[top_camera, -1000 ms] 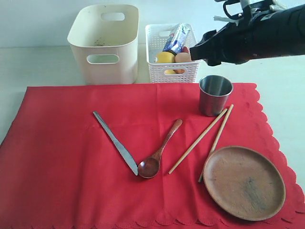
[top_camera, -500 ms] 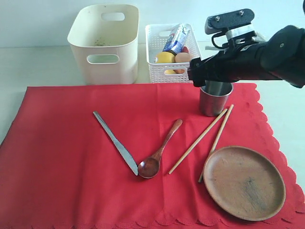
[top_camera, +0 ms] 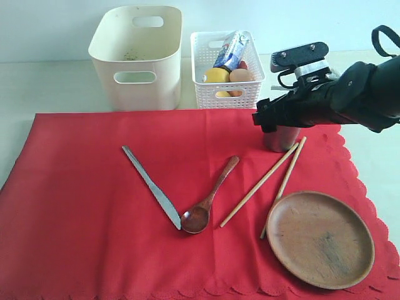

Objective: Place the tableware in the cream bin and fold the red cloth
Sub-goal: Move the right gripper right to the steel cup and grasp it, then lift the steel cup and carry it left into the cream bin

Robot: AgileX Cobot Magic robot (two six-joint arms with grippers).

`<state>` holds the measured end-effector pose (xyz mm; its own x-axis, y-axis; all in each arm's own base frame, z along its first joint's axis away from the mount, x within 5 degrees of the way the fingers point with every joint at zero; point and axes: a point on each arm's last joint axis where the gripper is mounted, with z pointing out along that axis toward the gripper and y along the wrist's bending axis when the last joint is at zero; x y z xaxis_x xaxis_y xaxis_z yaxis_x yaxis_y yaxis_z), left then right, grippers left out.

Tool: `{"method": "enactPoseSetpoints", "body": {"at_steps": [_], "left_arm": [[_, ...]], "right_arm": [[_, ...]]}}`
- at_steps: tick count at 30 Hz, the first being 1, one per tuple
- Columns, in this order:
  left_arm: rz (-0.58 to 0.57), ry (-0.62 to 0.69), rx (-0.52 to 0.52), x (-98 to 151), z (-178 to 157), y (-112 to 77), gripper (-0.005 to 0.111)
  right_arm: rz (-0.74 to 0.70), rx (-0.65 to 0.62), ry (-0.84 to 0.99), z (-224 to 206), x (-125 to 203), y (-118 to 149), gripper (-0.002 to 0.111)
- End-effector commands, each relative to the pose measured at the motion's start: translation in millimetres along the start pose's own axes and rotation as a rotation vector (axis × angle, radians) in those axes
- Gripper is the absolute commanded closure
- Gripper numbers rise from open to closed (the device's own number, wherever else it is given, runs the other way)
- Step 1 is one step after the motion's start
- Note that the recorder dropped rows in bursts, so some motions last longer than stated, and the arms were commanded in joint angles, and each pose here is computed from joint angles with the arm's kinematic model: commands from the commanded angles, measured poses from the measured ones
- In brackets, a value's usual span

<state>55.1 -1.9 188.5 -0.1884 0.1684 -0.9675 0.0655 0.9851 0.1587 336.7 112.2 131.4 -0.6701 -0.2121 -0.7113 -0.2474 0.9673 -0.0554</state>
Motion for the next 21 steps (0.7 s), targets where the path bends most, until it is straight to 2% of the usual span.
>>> {"method": "enactPoseSetpoints", "body": {"at_steps": [1,9,15,21], "left_arm": [[-0.008,-0.01,-0.003,0.2,-0.2,0.1,0.107],[-0.008,-0.01,-0.003,0.2,-0.2,0.1,0.107],[-0.008,-0.01,-0.003,0.2,-0.2,0.1,0.107],[-0.006,-0.01,-0.003,0.2,-0.2,0.1,0.107]], "right_arm": [[-0.019,0.012,-0.005,0.9,0.8,-2.7,0.047],[-0.015,-0.006,0.002,-3.5,-1.3,-1.5,0.107],[-0.006,-0.039,-0.042,-25.9,-17.2,-0.5,0.108],[0.075,-0.061,-0.144,-60.6,-40.5,-2.2,0.108]]}}
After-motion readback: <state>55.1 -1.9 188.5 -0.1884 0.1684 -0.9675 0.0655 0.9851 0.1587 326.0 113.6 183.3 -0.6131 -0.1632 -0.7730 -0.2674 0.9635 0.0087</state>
